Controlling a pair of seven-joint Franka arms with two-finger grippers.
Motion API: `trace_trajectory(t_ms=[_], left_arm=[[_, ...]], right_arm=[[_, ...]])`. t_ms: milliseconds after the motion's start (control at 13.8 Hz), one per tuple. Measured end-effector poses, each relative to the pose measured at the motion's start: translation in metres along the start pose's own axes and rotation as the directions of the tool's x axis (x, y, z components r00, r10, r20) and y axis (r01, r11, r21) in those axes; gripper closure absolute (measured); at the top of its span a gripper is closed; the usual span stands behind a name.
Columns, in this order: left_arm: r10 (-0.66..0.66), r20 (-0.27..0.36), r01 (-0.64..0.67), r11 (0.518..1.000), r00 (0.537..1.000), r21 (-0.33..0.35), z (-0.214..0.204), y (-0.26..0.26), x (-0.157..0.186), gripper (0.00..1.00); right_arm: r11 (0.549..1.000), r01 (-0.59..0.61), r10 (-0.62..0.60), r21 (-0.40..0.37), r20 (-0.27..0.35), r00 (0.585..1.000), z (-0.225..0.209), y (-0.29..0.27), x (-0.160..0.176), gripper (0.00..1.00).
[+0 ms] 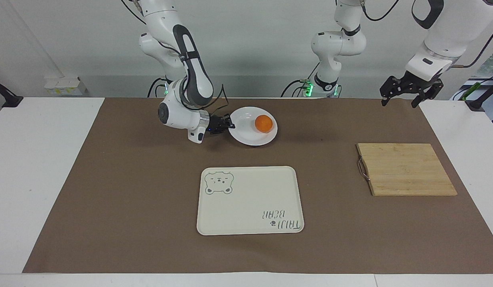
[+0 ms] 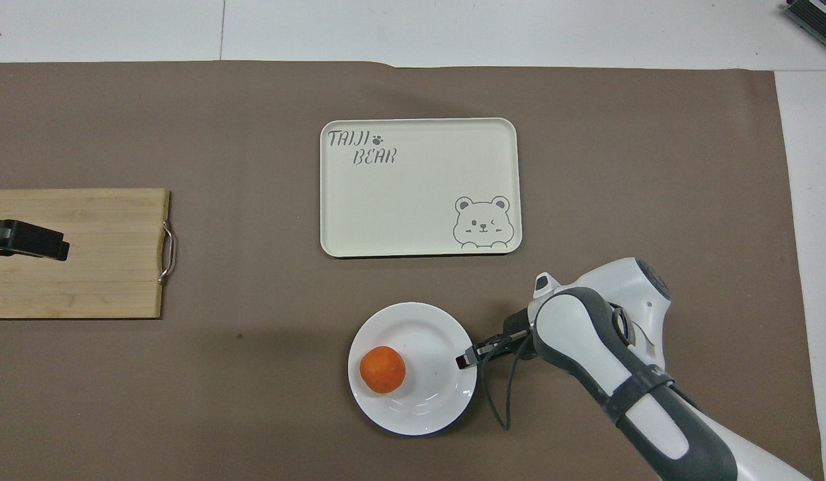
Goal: Place orange and plate with both arms
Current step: 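Slide the plate with the right gripper onto the bear tray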
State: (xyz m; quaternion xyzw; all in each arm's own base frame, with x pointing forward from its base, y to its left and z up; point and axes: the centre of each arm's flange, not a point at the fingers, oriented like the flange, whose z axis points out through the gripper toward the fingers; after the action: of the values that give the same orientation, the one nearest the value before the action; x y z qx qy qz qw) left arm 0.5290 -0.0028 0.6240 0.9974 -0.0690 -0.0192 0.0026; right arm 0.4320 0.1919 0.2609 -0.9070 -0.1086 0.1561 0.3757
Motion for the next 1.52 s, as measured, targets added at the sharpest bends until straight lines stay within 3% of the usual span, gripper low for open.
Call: trace_trajectory(t_ms=[290,797,1232,1522], left_arm=[[-0.001,-0.01,0.0,1.0,1.0,-0.023,-0.003,-0.01,-0.001,0.0],[0.012,-0.009,-0.012,1.0,1.0,-0.023,-0.003,-0.004,0.0,0.0],[0.007,-0.009,-0.008,1.0,1.0,-0.024,-0.003,-0.006,-0.001,0.0],[0.012,-0.023,-0.013,1.0,1.0,-0.021,-0.004,-0.004,0.001,0.0]], right_arm=[[0.998,-0.019,0.018,0.065,0.018,1.0,-0.019,0.017,-0.005,0.93],[0.984,0.062,-0.064,0.167,0.001,0.998,-0.063,0.024,0.004,0.95],[0.963,0.084,-0.076,0.255,-0.041,0.996,-0.129,0.038,0.034,0.95],[0.959,0.08,-0.056,0.27,-0.096,0.994,-0.181,0.069,0.042,0.95]])
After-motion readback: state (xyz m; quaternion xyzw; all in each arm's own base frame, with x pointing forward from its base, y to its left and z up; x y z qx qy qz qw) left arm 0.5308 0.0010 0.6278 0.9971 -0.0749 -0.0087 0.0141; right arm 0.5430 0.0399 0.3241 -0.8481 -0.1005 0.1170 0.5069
